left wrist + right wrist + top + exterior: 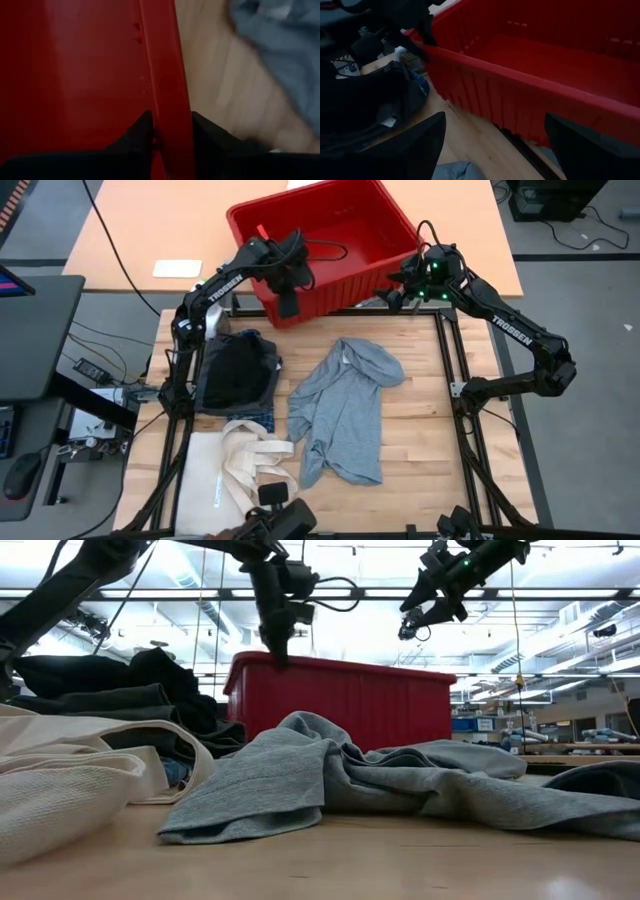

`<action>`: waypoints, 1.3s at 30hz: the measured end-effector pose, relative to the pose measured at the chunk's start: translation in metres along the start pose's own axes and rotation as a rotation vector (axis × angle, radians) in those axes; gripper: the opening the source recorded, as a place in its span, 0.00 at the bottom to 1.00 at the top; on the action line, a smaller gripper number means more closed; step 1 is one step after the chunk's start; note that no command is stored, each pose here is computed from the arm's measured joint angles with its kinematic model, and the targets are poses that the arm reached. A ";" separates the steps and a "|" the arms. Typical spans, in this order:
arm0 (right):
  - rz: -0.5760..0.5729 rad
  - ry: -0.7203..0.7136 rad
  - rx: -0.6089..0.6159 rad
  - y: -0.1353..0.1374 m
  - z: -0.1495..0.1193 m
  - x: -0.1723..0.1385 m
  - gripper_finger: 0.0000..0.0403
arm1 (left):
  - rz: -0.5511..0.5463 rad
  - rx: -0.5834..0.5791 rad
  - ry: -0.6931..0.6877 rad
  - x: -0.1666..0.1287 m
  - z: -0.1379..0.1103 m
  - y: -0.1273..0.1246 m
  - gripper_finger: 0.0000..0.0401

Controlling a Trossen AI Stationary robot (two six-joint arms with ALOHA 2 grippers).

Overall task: Fold Laundry from Bin
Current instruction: Fold the gray shirt

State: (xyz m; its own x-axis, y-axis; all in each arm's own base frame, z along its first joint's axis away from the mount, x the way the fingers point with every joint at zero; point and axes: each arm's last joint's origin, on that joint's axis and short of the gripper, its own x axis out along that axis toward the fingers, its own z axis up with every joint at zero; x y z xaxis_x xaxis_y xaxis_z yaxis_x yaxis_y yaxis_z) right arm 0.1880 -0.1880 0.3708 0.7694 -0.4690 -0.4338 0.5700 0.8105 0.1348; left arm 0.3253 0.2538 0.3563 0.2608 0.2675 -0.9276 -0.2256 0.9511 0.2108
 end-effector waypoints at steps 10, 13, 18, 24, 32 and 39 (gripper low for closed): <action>0.001 -0.006 -0.003 0.000 0.001 0.000 0.86 | 0.039 0.173 0.082 0.000 -0.013 0.015 0.25; 0.001 -0.006 -0.003 0.000 0.001 0.000 0.86 | 0.078 0.208 0.122 0.000 -0.021 0.027 0.25; 0.019 -0.005 -0.004 0.001 0.001 0.000 0.86 | 0.139 0.225 0.122 0.002 -0.032 0.054 0.24; 0.020 -0.004 -0.008 0.001 0.000 0.000 0.86 | 0.196 0.162 0.123 0.003 -0.037 0.068 0.24; -0.009 -0.005 -0.035 0.000 0.001 0.000 0.86 | 0.275 -0.068 0.014 0.002 -0.027 0.072 0.64; 0.004 0.053 0.034 -0.004 -0.005 -0.001 0.86 | 0.290 -0.227 -0.075 -0.014 -0.017 0.056 0.90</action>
State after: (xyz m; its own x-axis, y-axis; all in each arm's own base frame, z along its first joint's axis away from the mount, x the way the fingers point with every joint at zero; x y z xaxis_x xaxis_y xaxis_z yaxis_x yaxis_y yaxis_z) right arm 0.1833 -0.1891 0.3661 0.7560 -0.4454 -0.4796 0.5769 0.7996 0.1668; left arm 0.2926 0.3009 0.3760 0.2217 0.5394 -0.8124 -0.5001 0.7781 0.3802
